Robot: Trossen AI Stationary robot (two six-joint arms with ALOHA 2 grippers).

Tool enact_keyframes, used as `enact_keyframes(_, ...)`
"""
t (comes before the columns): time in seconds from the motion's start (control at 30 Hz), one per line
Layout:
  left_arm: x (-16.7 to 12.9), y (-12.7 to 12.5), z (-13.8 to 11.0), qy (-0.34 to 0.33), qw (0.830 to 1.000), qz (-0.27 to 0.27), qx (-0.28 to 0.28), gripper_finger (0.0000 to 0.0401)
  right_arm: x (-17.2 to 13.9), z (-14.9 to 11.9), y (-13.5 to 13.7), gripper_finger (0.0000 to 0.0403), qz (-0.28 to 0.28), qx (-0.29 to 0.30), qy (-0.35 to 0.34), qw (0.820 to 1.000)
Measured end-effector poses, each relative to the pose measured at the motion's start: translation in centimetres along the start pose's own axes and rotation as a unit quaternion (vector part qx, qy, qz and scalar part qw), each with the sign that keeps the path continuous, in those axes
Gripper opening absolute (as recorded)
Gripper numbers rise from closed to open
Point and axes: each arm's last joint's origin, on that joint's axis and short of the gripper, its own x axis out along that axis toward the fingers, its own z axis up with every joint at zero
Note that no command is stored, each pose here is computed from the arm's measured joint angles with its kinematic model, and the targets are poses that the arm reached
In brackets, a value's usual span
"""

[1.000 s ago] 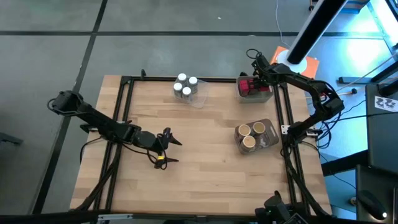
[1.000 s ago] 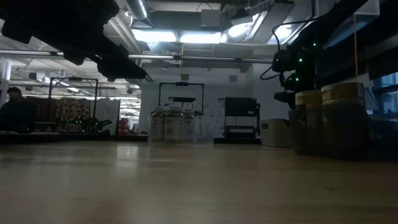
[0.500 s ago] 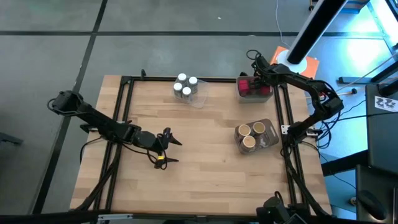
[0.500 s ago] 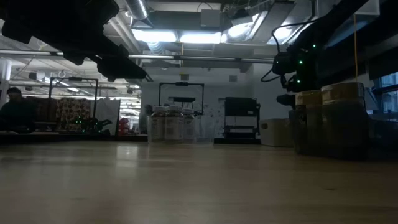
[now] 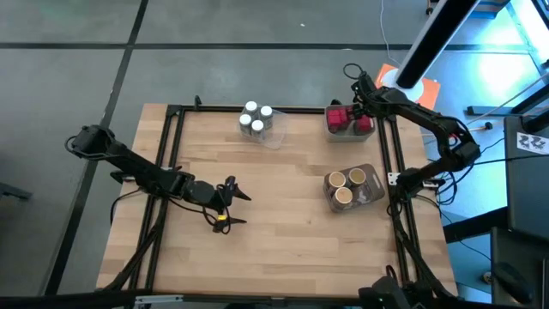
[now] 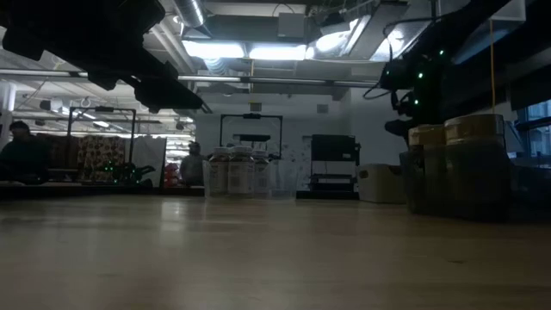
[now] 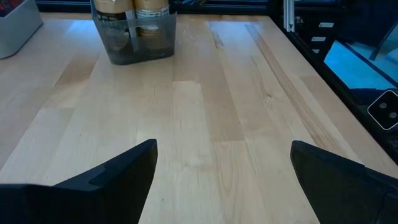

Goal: Sort spices by type
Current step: Return to Home Position

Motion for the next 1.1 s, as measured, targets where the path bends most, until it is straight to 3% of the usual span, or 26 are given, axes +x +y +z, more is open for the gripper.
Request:
enact_keyframes(0.2, 0.0, 0.0, 0.0, 0.000, 1.000, 0.000, -0.003, 0.0351, -3.0, 0.0, -1.2, 0.0276, 0.045, 0.009, -0.041, 0.998)
enact_keyframes(0.4, 0.0, 0.0, 0.0, 0.000, 1.000, 0.000, -0.004, 0.0351, -7.0, -0.8, -1.8, 0.0276, 0.154, -0.024, -0.093, 0.983)
enact_keyframes(0.57, 0.0, 0.0, 0.1, -0.004, 1.000, 0.000, -0.004, 0.0351, -10.7, -1.9, -0.9, 0.0276, 0.249, -0.075, -0.151, 0.954)
enact_keyframes(0.73, 0.0, 0.0, 0.1, -0.004, 1.000, 0.000, -0.006, 0.0351, -13.2, -3.4, 0.6, 0.0276, 0.305, -0.127, -0.181, 0.926)
enact_keyframes(0.97, 0.1, 0.6, 1.0, -0.048, 0.998, 0.019, -0.019, 0.0351, -15.2, -5.9, 3.5, 0.0271, 0.375, -0.210, -0.184, 0.884)
enact_keyframes(1.1, 0.1, 1.3, 1.4, -0.068, 0.997, 0.034, -0.011, 0.0351, -15.6, -8.4, 5.5, 0.0236, 0.425, -0.251, -0.173, 0.853)
